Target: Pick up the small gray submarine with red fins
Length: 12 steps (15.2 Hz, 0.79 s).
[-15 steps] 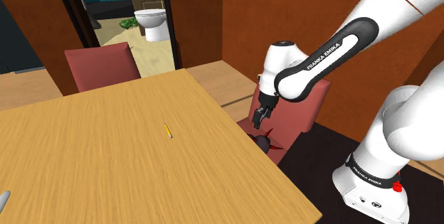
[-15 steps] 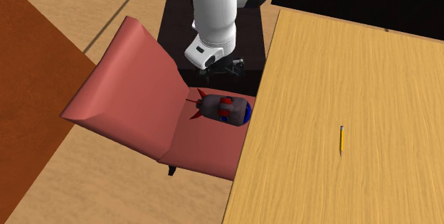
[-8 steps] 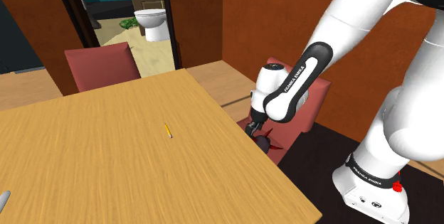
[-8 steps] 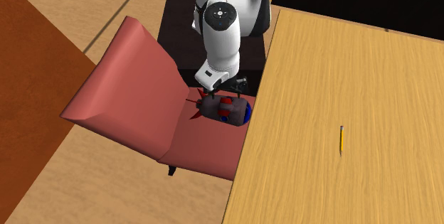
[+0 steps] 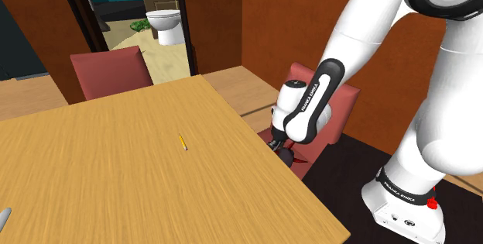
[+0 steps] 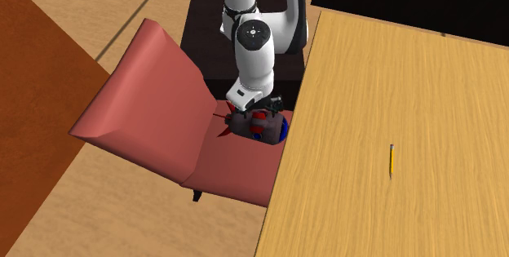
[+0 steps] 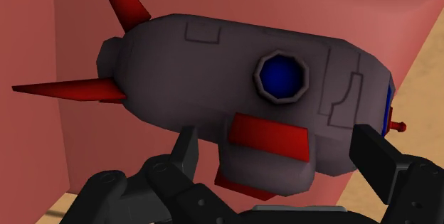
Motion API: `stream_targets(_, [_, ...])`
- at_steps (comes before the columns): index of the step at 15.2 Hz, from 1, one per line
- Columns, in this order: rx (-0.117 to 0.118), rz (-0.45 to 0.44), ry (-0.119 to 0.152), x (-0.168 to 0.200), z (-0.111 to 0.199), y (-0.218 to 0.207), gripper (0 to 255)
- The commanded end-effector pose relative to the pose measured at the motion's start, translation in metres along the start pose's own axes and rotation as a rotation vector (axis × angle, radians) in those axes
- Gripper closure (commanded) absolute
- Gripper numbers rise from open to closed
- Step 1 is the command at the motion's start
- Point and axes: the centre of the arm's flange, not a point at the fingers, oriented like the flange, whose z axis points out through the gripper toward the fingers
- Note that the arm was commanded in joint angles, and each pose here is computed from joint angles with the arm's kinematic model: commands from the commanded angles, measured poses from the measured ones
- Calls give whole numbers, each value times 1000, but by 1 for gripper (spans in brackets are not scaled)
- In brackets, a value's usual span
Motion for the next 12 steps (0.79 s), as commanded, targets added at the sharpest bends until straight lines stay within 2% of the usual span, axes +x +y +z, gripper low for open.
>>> stream_targets(1, [0,0,0,0,2,0,255])
stream_targets(9, [0,0,0,-1,3,0,255])
stream_targets(12, [0,0,0,1,-8,-1,255])
